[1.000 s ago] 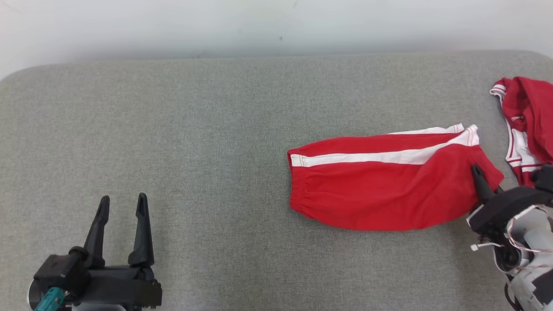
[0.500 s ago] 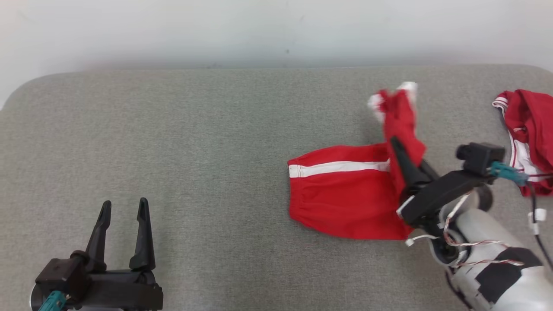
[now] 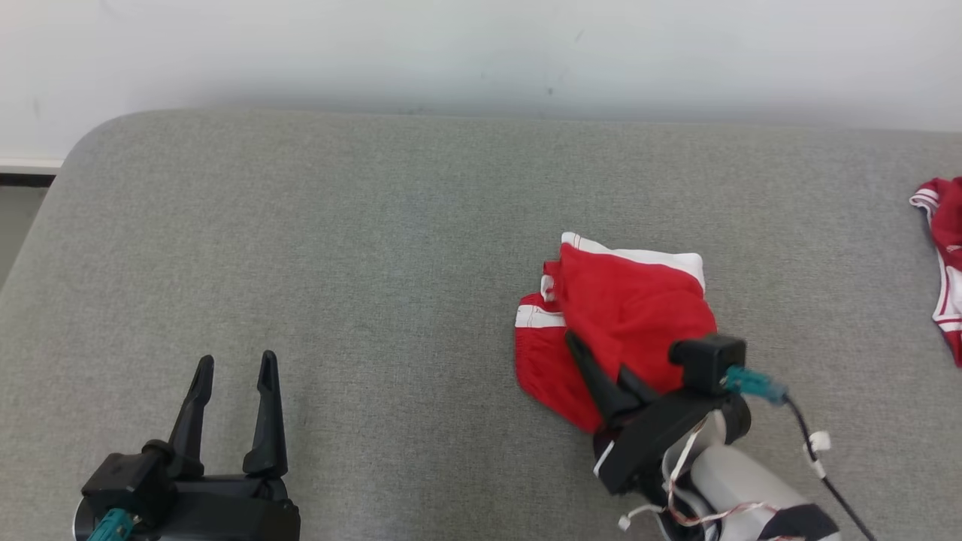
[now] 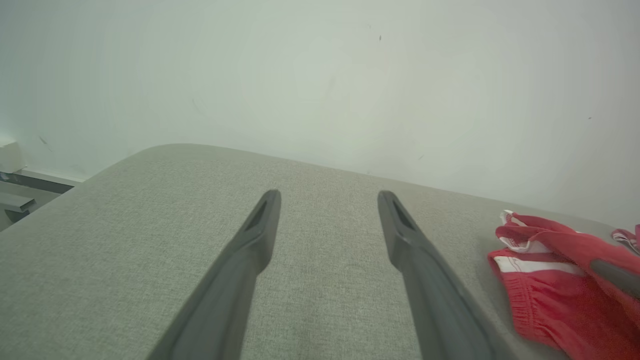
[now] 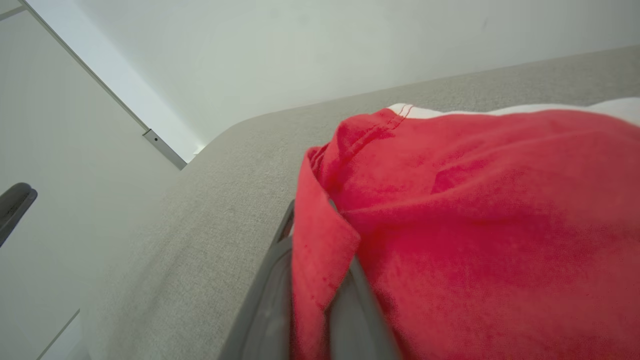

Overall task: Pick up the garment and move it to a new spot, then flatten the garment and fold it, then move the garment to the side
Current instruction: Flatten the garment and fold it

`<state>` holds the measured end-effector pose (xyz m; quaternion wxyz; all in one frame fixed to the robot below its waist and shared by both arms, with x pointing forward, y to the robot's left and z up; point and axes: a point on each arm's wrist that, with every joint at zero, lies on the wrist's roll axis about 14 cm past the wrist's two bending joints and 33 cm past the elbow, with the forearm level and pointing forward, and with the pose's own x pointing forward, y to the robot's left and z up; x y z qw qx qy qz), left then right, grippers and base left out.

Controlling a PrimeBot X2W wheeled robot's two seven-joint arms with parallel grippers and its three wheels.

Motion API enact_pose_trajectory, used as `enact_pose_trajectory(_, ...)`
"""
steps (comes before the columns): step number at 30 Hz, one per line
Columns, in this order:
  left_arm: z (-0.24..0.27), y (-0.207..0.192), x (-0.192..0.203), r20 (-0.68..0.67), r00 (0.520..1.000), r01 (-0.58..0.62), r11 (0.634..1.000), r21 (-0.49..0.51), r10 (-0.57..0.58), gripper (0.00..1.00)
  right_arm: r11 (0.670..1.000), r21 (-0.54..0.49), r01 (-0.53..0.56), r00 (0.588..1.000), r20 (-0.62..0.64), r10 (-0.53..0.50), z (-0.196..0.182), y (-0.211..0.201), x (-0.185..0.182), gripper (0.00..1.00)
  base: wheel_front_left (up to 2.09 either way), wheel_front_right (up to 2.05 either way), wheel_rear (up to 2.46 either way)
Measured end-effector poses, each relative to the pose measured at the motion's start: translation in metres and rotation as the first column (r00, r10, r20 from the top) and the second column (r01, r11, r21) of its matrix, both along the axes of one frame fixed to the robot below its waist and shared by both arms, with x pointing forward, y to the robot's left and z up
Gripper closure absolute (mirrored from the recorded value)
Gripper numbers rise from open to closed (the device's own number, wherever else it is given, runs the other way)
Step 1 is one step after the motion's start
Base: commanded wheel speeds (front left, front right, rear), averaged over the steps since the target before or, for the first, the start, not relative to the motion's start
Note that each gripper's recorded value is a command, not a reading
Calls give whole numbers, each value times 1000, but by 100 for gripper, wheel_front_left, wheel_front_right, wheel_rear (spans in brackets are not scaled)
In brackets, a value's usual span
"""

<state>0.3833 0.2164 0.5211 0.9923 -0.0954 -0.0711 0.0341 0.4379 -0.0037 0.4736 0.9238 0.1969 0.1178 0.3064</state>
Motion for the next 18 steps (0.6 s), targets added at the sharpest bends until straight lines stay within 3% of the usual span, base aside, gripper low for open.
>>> enact_pose_trajectory(7, -3, 2, -2, -10, 1000, -13, 1000, -3, 12, 0, 996, -59, -61, 997, -50, 58, -30, 17, -22, 100, 0, 0, 0)
enact_pose_trajectory(8, -3, 2, -2, -10, 1000, -12, 1000, -4, 12, 0, 996, -56, -64, 997, -50, 61, -31, 18, -23, 63, 0, 0, 0)
enact_pose_trajectory(9, -3, 2, -1, -9, 1000, -11, 1000, -5, 11, 0, 997, -49, -59, 998, -34, 57, -27, 18, -23, 0, 0, 0, 0)
enact_pose_trajectory(18, 1, -6, 2, 2, 1000, 9, 1000, -9, -9, 0, 996, 5, 91, 989, 121, -91, 22, -33, 4, 0, 0, 0, 0)
